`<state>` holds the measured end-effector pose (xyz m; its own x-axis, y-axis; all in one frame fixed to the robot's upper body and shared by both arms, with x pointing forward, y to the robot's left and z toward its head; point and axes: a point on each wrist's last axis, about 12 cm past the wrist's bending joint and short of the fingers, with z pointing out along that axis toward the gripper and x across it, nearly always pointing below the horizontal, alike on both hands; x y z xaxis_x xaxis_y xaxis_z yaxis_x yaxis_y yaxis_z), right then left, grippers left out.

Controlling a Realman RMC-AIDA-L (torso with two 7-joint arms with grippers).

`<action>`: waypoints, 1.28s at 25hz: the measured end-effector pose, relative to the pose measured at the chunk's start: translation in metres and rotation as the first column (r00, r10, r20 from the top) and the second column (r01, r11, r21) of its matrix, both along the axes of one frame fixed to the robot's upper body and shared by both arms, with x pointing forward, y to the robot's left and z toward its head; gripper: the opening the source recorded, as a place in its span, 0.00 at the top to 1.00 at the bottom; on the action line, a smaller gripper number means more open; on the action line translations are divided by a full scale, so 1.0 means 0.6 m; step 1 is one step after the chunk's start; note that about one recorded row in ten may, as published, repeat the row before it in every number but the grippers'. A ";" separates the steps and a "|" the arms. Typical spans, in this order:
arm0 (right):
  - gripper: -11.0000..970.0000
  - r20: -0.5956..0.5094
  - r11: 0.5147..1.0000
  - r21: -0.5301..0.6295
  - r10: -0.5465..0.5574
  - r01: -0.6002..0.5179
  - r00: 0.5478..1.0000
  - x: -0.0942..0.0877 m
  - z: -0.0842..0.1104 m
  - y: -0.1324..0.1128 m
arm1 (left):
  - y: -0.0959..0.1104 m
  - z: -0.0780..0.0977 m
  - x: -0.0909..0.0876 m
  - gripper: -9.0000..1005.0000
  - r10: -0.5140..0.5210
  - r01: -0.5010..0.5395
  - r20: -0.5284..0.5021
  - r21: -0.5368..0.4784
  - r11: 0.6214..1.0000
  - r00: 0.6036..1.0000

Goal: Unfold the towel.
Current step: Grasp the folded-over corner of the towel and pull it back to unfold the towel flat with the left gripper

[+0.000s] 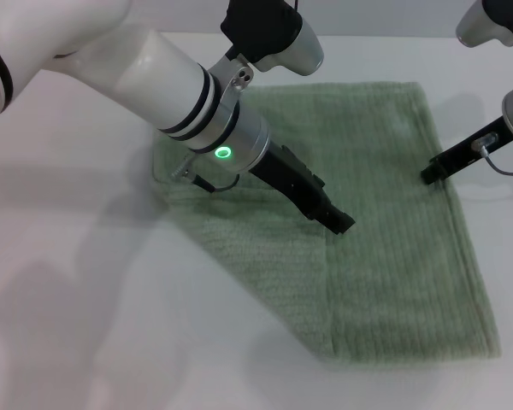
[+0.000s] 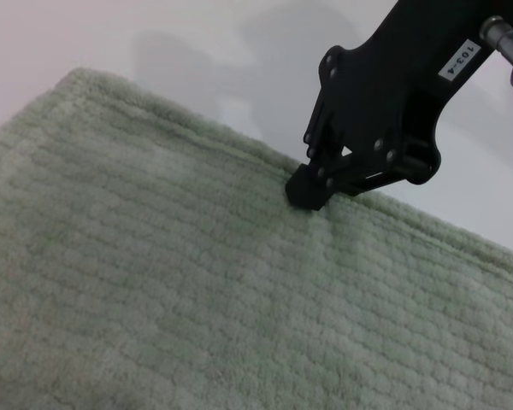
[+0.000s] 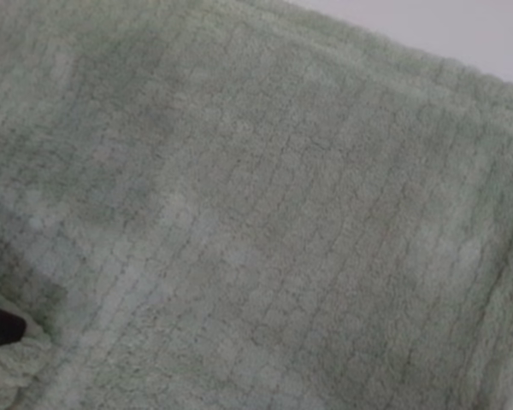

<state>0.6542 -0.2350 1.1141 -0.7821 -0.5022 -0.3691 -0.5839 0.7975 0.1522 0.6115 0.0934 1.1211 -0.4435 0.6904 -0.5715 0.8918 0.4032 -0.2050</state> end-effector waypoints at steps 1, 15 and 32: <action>0.99 -0.001 1.000 0.000 0.000 0.000 1.000 0.000 -0.001 0.000 | 0.000 0.000 0.000 0.20 0.001 -0.001 0.001 -0.002 1.000 1.000; 0.99 -0.003 1.000 0.001 0.001 -0.001 1.000 -0.001 -0.001 0.001 | -0.010 -0.010 0.000 0.20 0.024 -0.024 0.028 -0.001 1.000 0.999; 0.99 -0.001 1.000 0.000 0.005 -0.005 1.000 0.001 0.001 0.003 | -0.010 -0.026 0.002 0.20 0.024 -0.027 0.079 0.041 0.999 0.997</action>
<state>0.6546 -0.2334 1.1146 -0.7798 -0.5059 -0.3687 -0.5876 0.7946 0.1526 0.6130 0.0877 1.1053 -0.4163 0.7033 -0.5762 0.8937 0.4330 -0.1171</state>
